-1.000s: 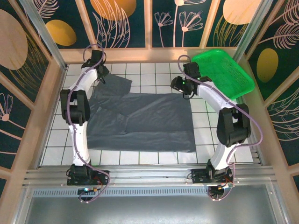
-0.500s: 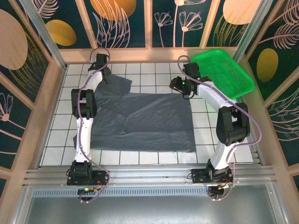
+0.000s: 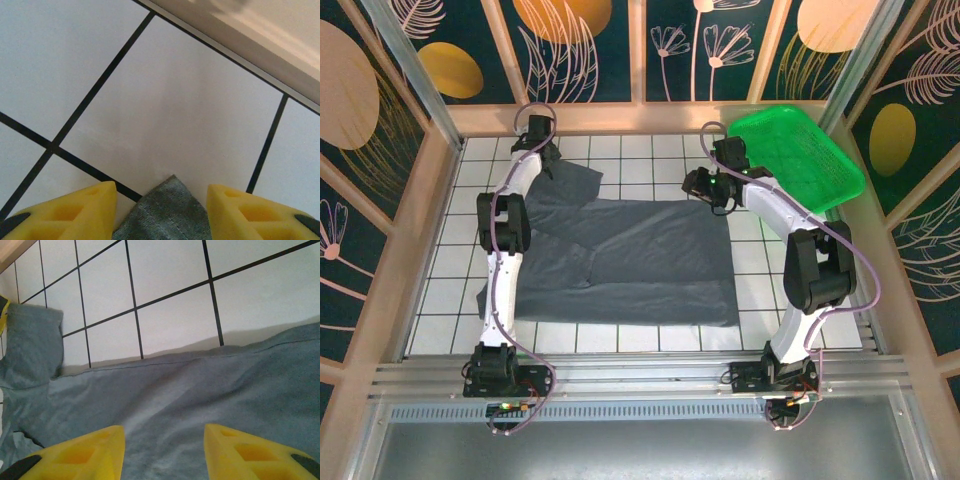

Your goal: Fold and stack the t-shirts

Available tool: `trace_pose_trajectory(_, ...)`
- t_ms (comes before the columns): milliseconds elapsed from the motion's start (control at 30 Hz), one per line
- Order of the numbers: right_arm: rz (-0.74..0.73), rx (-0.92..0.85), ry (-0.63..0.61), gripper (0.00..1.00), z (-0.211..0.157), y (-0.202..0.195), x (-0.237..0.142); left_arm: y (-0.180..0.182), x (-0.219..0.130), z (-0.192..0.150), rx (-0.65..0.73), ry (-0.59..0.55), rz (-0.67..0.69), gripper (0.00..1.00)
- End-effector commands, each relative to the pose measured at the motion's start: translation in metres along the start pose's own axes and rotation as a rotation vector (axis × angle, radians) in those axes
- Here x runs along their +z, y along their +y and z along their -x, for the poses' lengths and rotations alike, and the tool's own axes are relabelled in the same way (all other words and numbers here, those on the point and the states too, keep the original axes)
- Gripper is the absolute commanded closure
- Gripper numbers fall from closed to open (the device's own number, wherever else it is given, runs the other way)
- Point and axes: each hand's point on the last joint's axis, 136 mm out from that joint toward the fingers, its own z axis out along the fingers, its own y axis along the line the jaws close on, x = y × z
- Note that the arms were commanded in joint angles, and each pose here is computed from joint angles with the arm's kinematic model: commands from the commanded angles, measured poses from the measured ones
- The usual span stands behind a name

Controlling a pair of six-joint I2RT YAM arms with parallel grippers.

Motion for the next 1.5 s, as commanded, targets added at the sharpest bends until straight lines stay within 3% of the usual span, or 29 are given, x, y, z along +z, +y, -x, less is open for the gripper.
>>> trace_pose_trajectory(0, 0.035, -0.002, -0.02, 0.54, 0.004, 0.004, -0.004, 0.0, 0.012, -0.094, 0.061, 0.268, 0.042, 0.58)
trace_pose_trajectory(167, 0.033, 0.007, -0.015, 0.54, 0.003, 0.002, 0.003, 0.012, 0.007, -0.119, 0.077, 0.347, 0.105, 0.76)
trace_pose_trajectory(400, -0.004, 0.013, -0.029, 0.55, 0.005, -0.006, 0.005, 0.003, 0.0, -0.097, 0.089, 0.293, 0.081, 1.0)
trace_pose_trajectory(533, -0.098, 0.046, -0.063, 0.56, 0.008, -0.024, 0.007, 0.001, -0.014, -0.077, 0.085, 0.24, 0.096, 1.0)
trace_pose_trajectory(800, -0.408, 0.18, -0.097, 0.56, 0.013, -0.098, 0.019, -0.002, -0.064, -0.013, 0.023, 0.074, 0.096, 1.0)
trace_pose_trajectory(1300, -0.507, 0.106, -0.044, 0.57, 0.036, -0.132, 0.065, -0.014, -0.082, 0.005, 0.019, 0.089, -0.038, 1.0)
trace_pose_trajectory(1467, -0.511, 0.108, -0.02, 0.63, 0.031, -0.138, 0.076, -0.019, -0.086, 0.007, 0.017, 0.089, -0.062, 1.0)
